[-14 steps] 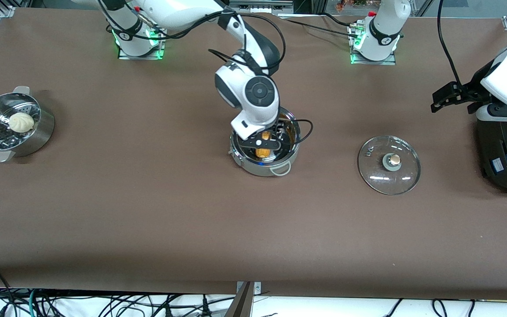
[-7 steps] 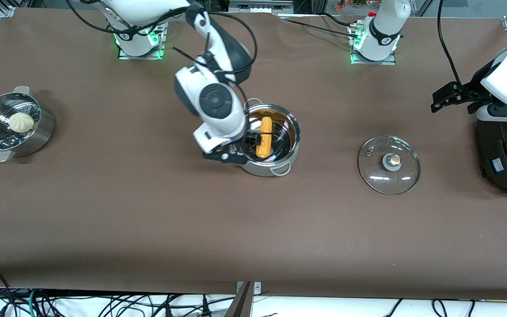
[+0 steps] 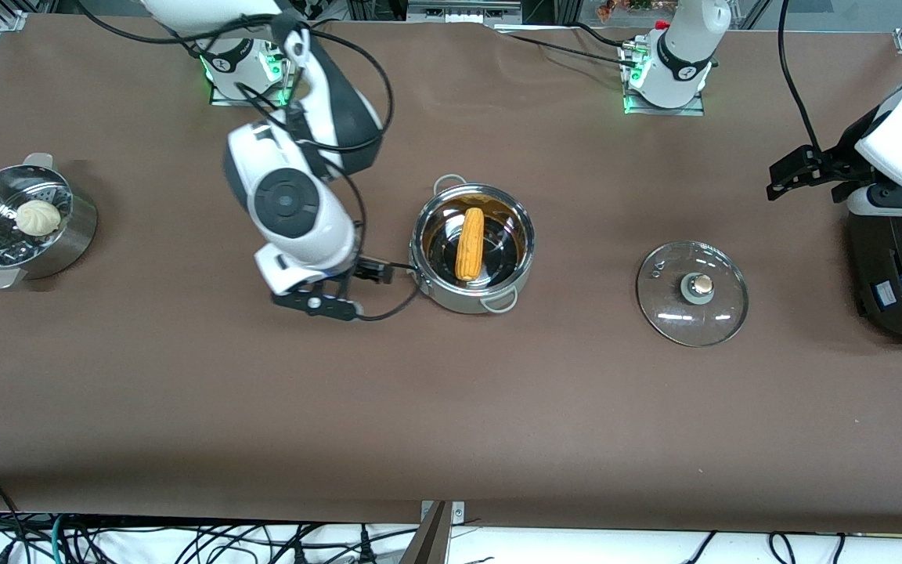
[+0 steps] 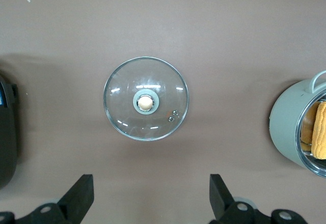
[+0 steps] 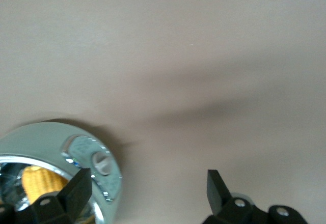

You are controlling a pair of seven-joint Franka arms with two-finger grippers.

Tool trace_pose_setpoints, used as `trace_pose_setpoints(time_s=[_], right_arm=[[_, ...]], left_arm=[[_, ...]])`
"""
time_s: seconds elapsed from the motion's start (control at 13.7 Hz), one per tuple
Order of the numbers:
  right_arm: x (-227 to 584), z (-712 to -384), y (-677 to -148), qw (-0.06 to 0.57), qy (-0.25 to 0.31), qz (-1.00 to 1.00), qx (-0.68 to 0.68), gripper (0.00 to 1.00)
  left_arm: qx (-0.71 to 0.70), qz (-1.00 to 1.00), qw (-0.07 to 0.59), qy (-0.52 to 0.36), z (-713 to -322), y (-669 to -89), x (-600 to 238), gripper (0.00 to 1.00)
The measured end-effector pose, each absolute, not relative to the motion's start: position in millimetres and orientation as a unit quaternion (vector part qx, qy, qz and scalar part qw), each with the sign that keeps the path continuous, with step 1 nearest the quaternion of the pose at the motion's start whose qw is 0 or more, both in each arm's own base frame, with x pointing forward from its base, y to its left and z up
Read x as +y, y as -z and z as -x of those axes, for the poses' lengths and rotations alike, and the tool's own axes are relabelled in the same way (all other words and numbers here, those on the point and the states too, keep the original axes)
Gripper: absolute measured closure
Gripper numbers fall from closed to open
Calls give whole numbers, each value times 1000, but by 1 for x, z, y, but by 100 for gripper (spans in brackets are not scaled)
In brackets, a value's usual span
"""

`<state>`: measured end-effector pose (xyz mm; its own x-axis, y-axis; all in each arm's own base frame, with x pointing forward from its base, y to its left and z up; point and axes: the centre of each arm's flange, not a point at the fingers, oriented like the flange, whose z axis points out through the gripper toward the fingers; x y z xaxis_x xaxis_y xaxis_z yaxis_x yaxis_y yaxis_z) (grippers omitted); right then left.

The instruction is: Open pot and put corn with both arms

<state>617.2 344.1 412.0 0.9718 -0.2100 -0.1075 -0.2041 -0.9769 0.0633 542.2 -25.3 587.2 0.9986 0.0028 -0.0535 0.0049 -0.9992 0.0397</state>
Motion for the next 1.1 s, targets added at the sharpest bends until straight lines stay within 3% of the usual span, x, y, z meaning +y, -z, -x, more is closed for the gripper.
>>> trace_pose_setpoints(time_s=[0.66,1.1], right_arm=[[232,-642,-438,63,65,-993,-77,0],[124,-644,-447,27,39,-994,-102,0]], left_arm=[[2,-999,20,27,-542,-587,-25,0],[2,-999,20,27,-542,-587,-25,0]])
